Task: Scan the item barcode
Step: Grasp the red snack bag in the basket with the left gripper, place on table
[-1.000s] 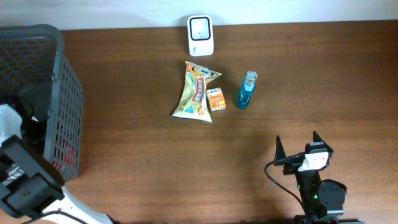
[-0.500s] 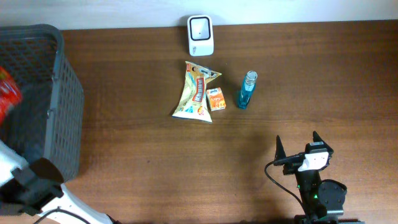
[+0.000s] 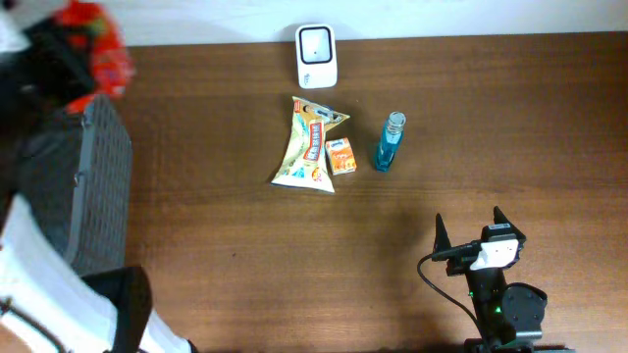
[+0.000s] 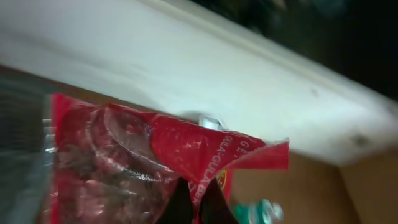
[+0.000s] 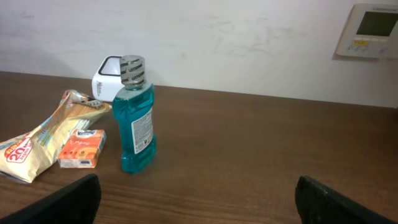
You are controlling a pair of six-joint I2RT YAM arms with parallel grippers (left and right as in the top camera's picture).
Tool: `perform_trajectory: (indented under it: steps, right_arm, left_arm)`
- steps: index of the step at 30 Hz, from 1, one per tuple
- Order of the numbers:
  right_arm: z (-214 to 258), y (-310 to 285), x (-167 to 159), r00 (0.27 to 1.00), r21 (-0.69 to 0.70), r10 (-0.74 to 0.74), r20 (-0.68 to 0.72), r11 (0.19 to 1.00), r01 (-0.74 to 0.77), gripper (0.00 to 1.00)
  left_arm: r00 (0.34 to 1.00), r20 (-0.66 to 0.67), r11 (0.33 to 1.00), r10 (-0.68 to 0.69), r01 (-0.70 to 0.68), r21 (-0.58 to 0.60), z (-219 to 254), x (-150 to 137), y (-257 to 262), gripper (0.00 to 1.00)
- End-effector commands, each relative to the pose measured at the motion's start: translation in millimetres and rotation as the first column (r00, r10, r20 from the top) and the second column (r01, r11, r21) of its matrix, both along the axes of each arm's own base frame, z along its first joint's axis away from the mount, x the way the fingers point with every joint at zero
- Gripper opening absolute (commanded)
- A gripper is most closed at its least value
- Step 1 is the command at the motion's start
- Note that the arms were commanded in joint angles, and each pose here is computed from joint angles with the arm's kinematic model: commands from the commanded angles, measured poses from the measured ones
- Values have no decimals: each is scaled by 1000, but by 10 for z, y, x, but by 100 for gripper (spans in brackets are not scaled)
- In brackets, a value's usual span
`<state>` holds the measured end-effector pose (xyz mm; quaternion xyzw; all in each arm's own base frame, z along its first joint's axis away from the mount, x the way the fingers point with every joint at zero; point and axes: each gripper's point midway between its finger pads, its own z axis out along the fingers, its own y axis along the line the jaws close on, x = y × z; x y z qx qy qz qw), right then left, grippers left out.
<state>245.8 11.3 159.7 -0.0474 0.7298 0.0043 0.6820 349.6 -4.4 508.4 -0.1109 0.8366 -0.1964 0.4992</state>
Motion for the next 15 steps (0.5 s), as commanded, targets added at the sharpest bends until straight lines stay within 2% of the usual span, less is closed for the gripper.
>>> perform_trajectory:
  steps: [1,6,11,15]
  right_arm:
    - [-29,4,0,1000,-7,0,-4,1000,-1,98]
    - [-29,4,0,1000,-7,0,-4,1000,-1,98]
    - [-29,4,0,1000,-7,0,-4,1000,-1,98]
    - [-29,4,0,1000,-7,0,-4,1000,-1,98]
  left_arm:
    - [988,-117,989,-98,109,96,-372,216,-452,0]
    - [920,-384,957,-72,172,234,-1249,535,-847,0]
    - [786,-610,921,-105,308,238,-2218,731,-1298,0]
    - [681,-722,885,-122,404,232,-3145,921,-1700,0]
